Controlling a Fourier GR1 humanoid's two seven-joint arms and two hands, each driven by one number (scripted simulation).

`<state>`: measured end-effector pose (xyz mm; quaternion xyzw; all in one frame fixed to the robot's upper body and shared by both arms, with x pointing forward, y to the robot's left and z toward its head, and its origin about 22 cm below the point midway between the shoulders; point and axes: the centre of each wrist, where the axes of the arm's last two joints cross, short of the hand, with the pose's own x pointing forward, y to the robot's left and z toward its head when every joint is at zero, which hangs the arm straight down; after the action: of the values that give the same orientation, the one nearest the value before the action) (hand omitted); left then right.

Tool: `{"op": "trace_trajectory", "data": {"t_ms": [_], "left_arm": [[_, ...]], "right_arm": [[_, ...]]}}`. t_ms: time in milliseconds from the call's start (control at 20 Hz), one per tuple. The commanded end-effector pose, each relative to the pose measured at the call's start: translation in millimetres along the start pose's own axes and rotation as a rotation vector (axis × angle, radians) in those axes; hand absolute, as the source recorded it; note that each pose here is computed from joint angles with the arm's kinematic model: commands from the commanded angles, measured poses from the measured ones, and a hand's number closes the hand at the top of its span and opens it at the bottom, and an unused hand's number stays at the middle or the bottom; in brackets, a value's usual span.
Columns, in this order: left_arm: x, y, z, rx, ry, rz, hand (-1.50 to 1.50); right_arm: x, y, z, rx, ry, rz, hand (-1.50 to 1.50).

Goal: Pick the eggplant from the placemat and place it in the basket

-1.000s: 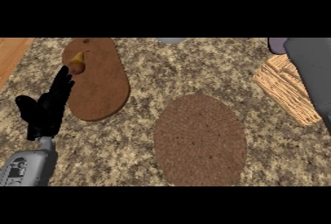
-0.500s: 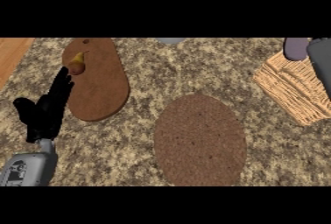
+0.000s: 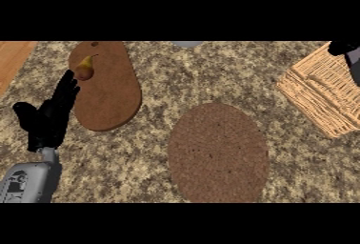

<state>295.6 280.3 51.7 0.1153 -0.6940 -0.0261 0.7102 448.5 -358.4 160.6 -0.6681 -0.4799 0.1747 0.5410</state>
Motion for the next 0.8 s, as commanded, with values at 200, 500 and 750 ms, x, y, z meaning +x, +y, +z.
{"op": "trace_trajectory", "data": {"t_ms": [200,500,750], "left_arm": [[22,-4,-9,-0.007,-0.013,0.009,0.0],[-4,-10,3,-0.025,-0.002,0.0,0.0],[-7,12,-4,-0.004,-0.003,0.007,0.0]], "right_arm": [[5,-17,-12,-0.041,-0.044,0.176,1.5],[15,-2,-1,0.049,0.021,0.2,1.5],[-5,-11,-10,0.217,0.069,0.247,1.5]]}}
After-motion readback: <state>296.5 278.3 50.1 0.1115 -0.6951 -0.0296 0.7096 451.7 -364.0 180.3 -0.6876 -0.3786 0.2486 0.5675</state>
